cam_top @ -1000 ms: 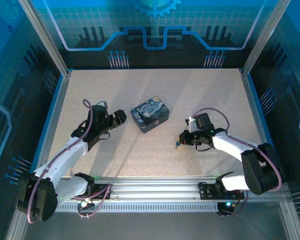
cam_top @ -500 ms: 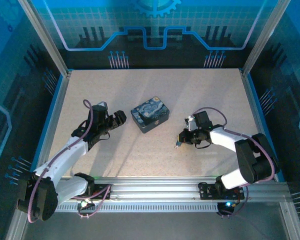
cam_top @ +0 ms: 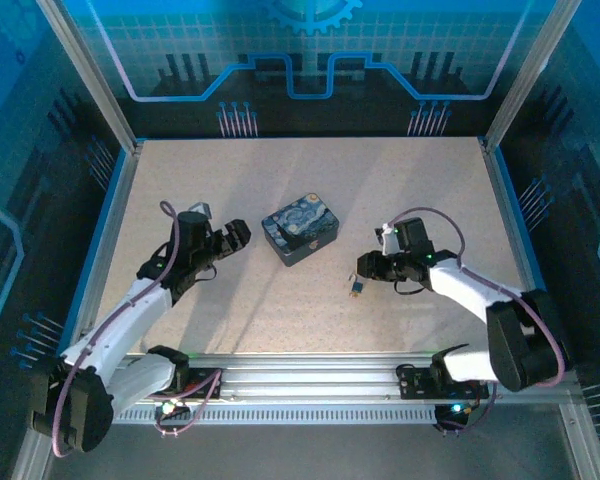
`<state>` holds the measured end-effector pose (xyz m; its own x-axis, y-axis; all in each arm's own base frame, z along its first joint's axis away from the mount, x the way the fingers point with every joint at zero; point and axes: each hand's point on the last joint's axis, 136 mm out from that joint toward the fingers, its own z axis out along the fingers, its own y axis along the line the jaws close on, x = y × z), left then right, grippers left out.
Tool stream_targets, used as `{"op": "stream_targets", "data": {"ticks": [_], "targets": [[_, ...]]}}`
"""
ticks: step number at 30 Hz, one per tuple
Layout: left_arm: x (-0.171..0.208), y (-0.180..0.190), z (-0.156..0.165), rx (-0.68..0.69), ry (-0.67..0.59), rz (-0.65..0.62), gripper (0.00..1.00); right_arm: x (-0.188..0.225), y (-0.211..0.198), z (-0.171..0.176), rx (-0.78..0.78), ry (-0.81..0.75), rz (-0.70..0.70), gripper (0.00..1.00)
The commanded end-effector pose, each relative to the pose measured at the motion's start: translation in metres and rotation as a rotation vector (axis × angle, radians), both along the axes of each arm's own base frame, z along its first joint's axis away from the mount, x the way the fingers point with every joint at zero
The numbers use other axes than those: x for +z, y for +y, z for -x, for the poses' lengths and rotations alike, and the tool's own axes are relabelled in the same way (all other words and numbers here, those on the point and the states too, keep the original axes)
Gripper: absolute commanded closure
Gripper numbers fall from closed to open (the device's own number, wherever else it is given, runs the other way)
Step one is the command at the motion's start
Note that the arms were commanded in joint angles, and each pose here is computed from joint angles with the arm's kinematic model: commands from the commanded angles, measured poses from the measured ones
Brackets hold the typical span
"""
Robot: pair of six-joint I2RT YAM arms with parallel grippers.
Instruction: Unlock the padlock with the key
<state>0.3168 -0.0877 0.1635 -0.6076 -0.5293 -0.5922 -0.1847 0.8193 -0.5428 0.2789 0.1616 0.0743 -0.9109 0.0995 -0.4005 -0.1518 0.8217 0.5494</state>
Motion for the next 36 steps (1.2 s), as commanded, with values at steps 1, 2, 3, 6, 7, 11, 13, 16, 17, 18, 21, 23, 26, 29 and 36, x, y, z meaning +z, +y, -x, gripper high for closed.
{"op": "stream_targets", "data": {"ticks": [1, 2, 3, 6, 7, 11, 13, 16, 17, 18, 21, 23, 26, 29, 36], "targets": [[0.02, 0.015, 0.001, 0.035, -0.06, -0.04, 0.03, 0.026, -0.016, -0.009, -0.017, -0.104, 0.061, 0.57], [0.025, 0.019, 0.001, 0.05, -0.077, -0.048, 0.01, 0.034, -0.021, -0.012, -0.026, -0.14, 0.081, 0.53], [0.03, 0.024, 0.002, 0.062, -0.095, -0.058, 0.01, 0.043, -0.026, -0.014, -0.034, -0.177, 0.099, 0.49], [0.048, 0.047, 0.009, 0.134, -0.144, -0.117, 0.01, 0.066, -0.042, -0.022, -0.076, -0.282, 0.142, 0.36], [0.054, 0.055, 0.012, 0.161, -0.164, -0.137, 0.01, 0.072, -0.047, -0.024, -0.091, -0.312, 0.151, 0.32], [0.078, 0.081, 0.022, 0.256, -0.274, -0.196, 0.01, 0.098, -0.07, -0.035, -0.162, -0.441, 0.181, 0.2], [0.083, 0.092, 0.027, 0.292, -0.302, -0.227, 0.01, 0.106, -0.081, -0.041, -0.2, -0.486, 0.196, 0.16], [0.083, 0.103, 0.028, 0.313, -0.316, -0.294, 0.01, 0.111, -0.104, -0.05, -0.28, -0.535, 0.251, 0.05], [0.081, 0.105, 0.026, 0.314, -0.315, -0.316, 0.01, 0.111, -0.115, -0.053, -0.32, -0.547, 0.279, 0.0], [0.077, 0.108, 0.025, 0.314, -0.313, -0.34, 0.01, 0.11, -0.125, -0.057, -0.355, -0.563, 0.301, 0.0], [0.062, 0.114, 0.016, 0.322, -0.326, -0.396, 0.01, 0.105, -0.148, -0.067, -0.429, -0.605, 0.345, 0.0], [0.049, 0.121, 0.012, 0.353, -0.331, -0.424, 0.01, 0.098, -0.155, -0.073, -0.43, -0.626, 0.386, 0.0], [0.027, 0.131, 0.007, 0.392, -0.324, -0.457, 0.01, 0.084, -0.155, -0.082, -0.374, -0.627, 0.441, 0.0], [0.008, 0.131, 0.0, 0.363, -0.299, -0.507, 0.01, 0.07, -0.156, -0.09, -0.347, -0.618, 0.471, 0.0], [-0.019, 0.126, -0.022, 0.287, -0.298, -0.581, 0.01, 0.055, -0.148, -0.112, -0.301, -0.71, 0.455, 0.0]]}}
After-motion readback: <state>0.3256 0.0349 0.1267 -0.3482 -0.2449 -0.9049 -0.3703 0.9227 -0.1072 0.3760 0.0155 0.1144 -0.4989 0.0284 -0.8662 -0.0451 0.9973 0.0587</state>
